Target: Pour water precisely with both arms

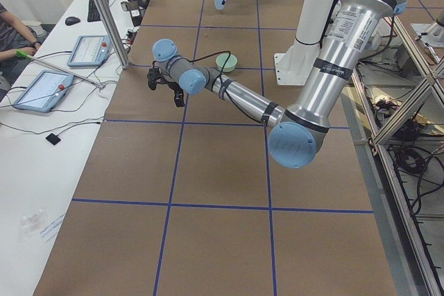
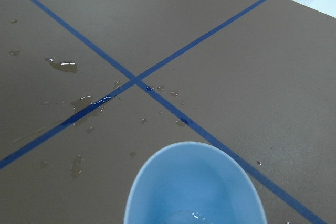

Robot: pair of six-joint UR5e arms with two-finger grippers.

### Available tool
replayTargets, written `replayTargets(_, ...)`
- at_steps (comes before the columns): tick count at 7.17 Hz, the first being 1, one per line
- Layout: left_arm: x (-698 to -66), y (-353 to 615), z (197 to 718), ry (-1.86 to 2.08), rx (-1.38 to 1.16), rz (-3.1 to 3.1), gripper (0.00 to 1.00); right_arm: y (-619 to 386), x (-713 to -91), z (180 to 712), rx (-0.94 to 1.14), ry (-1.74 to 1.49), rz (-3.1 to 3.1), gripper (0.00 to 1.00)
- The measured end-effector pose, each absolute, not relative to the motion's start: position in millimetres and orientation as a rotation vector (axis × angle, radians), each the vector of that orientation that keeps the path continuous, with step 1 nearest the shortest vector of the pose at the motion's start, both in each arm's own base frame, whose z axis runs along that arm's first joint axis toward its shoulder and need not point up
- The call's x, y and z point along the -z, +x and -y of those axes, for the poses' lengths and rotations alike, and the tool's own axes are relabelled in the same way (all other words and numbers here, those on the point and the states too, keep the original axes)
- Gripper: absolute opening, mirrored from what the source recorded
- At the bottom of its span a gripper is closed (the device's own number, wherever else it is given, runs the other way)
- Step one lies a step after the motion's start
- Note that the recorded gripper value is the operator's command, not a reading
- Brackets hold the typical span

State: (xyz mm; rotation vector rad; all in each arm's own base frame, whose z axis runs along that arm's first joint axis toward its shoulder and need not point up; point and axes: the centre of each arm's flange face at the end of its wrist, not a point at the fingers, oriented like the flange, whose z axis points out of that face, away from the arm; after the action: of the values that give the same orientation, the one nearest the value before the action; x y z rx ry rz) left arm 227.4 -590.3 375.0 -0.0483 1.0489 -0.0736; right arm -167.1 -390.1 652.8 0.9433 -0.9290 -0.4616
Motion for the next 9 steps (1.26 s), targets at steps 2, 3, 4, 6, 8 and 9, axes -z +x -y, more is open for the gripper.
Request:
replayTargets(2, -376, 227, 591, -0.048, 0.075, -1.047, 0.99, -172, -658, 387, 0.471, 0.928, 0.931, 0.79)
replayTargets(3, -376, 227, 591, -0.048, 0.075, -1.047, 0.99, -172, -661, 387, 0.474, 0.922, 0.928, 0.88)
replayTargets(4, -376, 228, 591, -0.048, 0.075, -1.047, 0.99, -173, -665, 386, 0.476, 0.917, 0.925, 0.97)
replayTargets(6, -376, 228, 591, -0.048, 0.075, -1.047, 0.99, -173, -669, 385, 0.479, 0.909, 0.921, 0.98)
replayTargets(8, -376, 227, 591, -0.048, 0.075, -1.047, 0.99, -174, -671, 384, 0.480, 0.905, 0.920, 0.99)
replayTargets(9, -376, 227, 591, -0.048, 0.075, -1.047, 0.99, -173, -670, 384, 0.477, 0.905, 0.922, 0.99)
